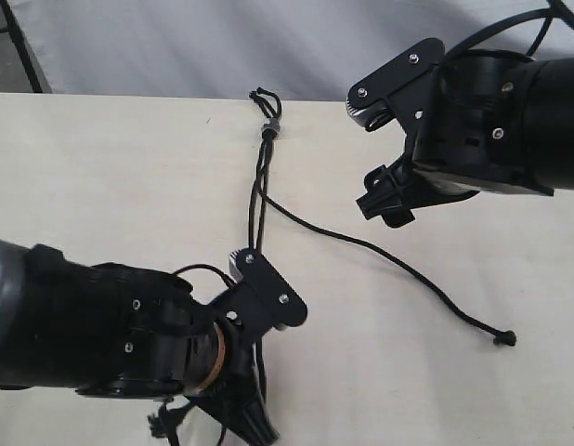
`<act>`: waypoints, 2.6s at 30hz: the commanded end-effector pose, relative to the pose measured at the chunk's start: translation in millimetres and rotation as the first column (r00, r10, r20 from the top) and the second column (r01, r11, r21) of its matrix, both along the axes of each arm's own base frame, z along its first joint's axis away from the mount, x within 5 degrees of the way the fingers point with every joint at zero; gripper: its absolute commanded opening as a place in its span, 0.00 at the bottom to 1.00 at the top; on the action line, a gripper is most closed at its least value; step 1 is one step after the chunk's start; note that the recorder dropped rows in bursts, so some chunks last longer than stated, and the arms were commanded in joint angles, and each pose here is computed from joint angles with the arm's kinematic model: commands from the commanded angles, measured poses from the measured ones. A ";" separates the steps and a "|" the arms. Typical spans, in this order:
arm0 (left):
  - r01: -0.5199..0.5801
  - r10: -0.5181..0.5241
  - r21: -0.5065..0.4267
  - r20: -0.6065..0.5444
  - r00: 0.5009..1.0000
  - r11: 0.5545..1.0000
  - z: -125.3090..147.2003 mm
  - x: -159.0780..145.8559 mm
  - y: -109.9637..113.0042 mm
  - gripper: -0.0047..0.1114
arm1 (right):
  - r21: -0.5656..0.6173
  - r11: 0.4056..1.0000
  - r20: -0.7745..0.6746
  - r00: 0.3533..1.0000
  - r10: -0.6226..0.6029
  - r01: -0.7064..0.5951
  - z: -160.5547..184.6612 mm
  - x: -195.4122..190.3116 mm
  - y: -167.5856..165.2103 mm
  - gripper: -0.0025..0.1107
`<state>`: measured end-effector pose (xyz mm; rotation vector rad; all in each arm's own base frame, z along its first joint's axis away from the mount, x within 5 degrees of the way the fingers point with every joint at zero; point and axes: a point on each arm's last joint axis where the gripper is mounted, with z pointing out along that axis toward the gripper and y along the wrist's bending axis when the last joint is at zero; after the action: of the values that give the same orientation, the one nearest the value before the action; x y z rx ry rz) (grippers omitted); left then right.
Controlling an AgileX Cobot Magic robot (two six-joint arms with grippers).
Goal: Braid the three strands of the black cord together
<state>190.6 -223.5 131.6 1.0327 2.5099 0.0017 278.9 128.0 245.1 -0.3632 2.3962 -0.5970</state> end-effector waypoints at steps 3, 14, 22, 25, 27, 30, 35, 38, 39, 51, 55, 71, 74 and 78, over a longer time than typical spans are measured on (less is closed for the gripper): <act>-0.269 0.250 0.090 0.182 0.951 0.959 44.8 18.3 44.6 0.04 | 0.007 1.000 -0.023 1.000 -0.009 0.009 -0.6 -3.0 -0.6 0.81; -0.449 0.443 0.029 0.123 0.888 0.893 26.4 33.0 112.5 0.04 | 0.406 0.897 -0.211 0.937 0.277 -0.174 -20.8 -16.4 42.2 0.81; -0.413 0.415 -0.049 0.050 0.908 0.909 7.2 33.0 112.2 0.04 | 0.441 0.869 -0.354 0.847 0.398 -0.224 -59.4 -27.3 73.2 0.81; -0.416 0.418 -0.048 0.040 0.908 0.908 3.8 33.4 111.4 0.04 | 0.439 0.858 -0.366 0.819 0.442 -0.267 -72.3 -35.8 90.9 0.81; -0.423 0.424 -0.046 0.032 0.905 0.905 1.3 33.5 111.1 0.04 | 0.445 0.847 -0.361 0.807 0.468 -0.293 -78.2 -41.9 102.0 0.81; -0.425 0.426 -0.023 0.021 0.905 0.905 -4.0 33.5 111.5 0.04 | 0.447 0.833 -0.363 0.785 0.501 -0.325 -85.0 -51.6 115.3 0.81; -0.427 0.427 -0.008 0.009 0.904 0.904 -9.3 33.6 111.3 0.04 | 0.464 0.816 -0.355 0.771 0.528 -0.345 -92.8 -64.7 132.4 0.81; -0.435 0.435 -0.006 0.007 0.900 0.900 -9.9 33.5 111.7 0.04 | 0.470 0.805 -0.352 0.760 0.547 -0.362 -100.2 -70.2 140.8 0.81; -0.436 0.436 -0.003 0.008 0.900 0.900 -9.9 33.4 112.0 0.04 | 0.467 0.805 -0.354 0.756 0.550 -0.366 -102.8 -70.8 142.0 0.81; -0.474 0.474 0.027 0.013 0.881 0.880 -10.1 32.5 115.9 0.04 | 0.413 0.821 -0.391 0.737 0.551 -0.394 -121.9 -69.4 142.2 0.30; -0.474 0.474 0.027 0.013 0.881 0.880 -10.1 32.5 115.9 0.04 | 0.379 0.820 -0.388 0.730 0.562 -0.429 -118.8 -68.2 139.6 0.03; -0.480 0.479 0.041 0.016 0.877 0.877 -10.1 32.2 117.3 0.04 | 0.094 0.956 -0.240 0.925 0.294 -0.279 -62.2 22.8 23.5 0.03; -0.480 0.479 0.041 0.016 0.877 0.877 -10.1 32.2 117.3 0.04 | 0.135 0.965 -0.220 0.943 0.251 -0.225 -70.1 38.6 4.0 0.03; -0.480 0.479 0.041 0.016 0.877 0.877 -10.1 32.2 117.3 0.04 | 0.158 0.969 -0.229 0.948 0.222 -0.189 -88.8 52.8 -12.7 0.03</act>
<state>223.9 -109.2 122.6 0.4117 2.6932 0.1905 322.6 124.3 167.5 -0.6765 2.5656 -0.3270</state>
